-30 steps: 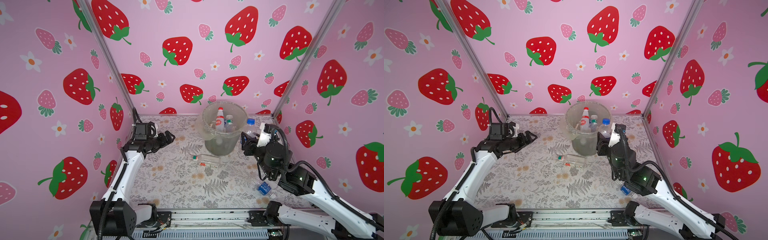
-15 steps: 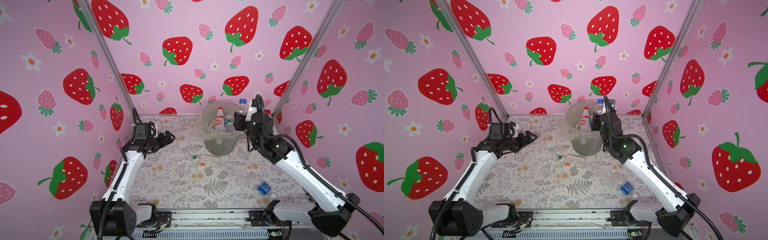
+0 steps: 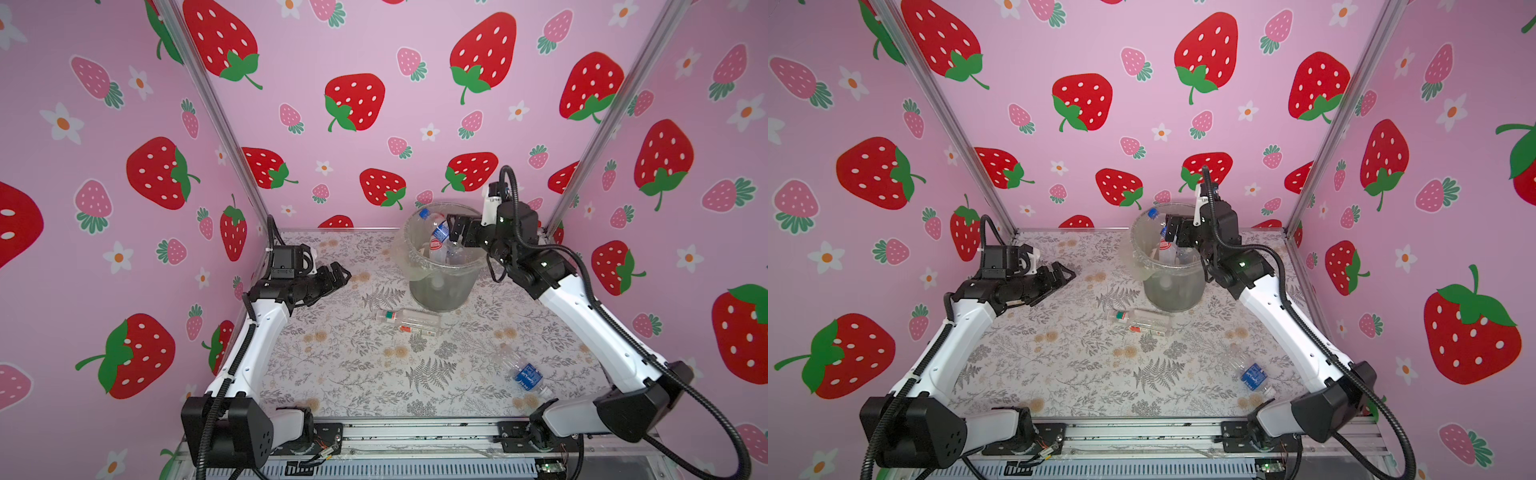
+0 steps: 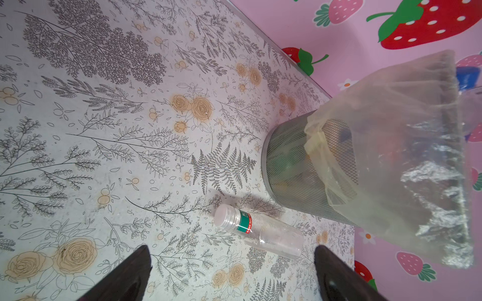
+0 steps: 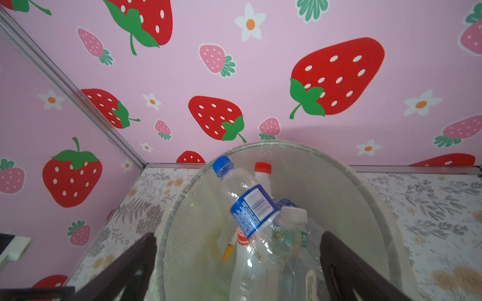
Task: Throw the plastic bottles in the bin
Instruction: Throw the plastic bottle into the trash bin, then pick up the plastic bottle from the center of the table.
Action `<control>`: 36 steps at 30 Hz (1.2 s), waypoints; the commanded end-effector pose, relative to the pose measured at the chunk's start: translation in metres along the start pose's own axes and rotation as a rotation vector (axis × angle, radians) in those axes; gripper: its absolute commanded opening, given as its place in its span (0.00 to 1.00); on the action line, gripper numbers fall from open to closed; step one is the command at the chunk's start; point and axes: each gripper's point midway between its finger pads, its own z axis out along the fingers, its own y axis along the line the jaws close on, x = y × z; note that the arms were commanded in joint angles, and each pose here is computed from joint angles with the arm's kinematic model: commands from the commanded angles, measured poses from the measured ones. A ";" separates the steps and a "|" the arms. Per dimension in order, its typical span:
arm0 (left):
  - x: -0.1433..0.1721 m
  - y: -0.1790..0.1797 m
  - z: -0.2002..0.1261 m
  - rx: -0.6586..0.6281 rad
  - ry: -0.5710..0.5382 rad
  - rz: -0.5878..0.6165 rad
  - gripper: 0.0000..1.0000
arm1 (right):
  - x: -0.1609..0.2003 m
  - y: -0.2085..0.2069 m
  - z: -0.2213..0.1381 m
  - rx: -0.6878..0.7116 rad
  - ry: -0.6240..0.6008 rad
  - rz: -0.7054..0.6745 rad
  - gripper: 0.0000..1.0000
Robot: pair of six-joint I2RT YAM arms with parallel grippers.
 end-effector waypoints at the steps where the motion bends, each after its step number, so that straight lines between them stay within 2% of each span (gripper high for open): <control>1: 0.000 -0.003 -0.001 0.019 0.001 -0.001 0.99 | -0.012 -0.004 -0.031 -0.020 -0.082 0.030 0.99; 21: 0.000 -0.003 -0.006 0.024 -0.024 0.027 0.99 | 0.085 -0.058 -0.105 0.063 0.052 0.090 0.99; 28: -0.001 0.006 -0.008 -0.031 -0.051 0.029 0.99 | 0.120 -0.076 -0.121 0.097 0.087 0.128 0.99; 31: -0.001 0.016 -0.008 -0.092 -0.058 0.010 0.99 | 0.129 -0.082 -0.127 0.113 0.103 0.130 0.99; 36: 0.010 0.032 -0.010 -0.169 -0.051 -0.113 0.99 | 0.141 -0.093 -0.138 0.154 0.125 0.123 0.99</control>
